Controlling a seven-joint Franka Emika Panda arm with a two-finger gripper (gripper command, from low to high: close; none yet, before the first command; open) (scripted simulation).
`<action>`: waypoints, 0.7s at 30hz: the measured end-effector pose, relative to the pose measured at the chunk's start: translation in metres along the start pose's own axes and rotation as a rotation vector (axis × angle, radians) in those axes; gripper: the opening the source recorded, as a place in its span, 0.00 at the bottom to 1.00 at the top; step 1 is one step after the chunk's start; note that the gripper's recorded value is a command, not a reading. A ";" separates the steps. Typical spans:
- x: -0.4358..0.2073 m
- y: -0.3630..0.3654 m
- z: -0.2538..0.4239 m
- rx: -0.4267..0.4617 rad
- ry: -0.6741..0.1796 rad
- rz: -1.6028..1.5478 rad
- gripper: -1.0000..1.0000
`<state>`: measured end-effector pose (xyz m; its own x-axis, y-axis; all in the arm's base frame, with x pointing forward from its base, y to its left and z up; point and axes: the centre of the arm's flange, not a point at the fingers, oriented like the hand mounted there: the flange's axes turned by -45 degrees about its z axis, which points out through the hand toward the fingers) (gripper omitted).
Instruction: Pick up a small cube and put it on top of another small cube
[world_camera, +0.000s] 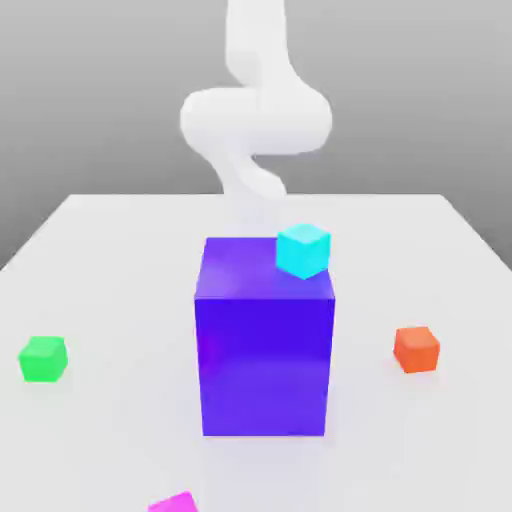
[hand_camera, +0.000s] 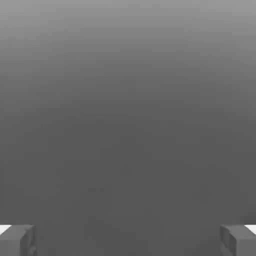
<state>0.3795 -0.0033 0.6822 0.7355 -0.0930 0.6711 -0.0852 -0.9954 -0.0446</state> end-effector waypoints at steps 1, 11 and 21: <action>0.001 0.001 0.019 -0.012 -0.026 0.034 0.50; -0.018 0.027 0.195 -0.136 -0.255 0.350 0.50; -0.097 0.066 0.354 -0.277 -0.465 0.674 0.50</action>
<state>0.5400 -0.0686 0.3524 0.6644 -0.7221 0.1925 -0.7185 -0.6881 -0.1013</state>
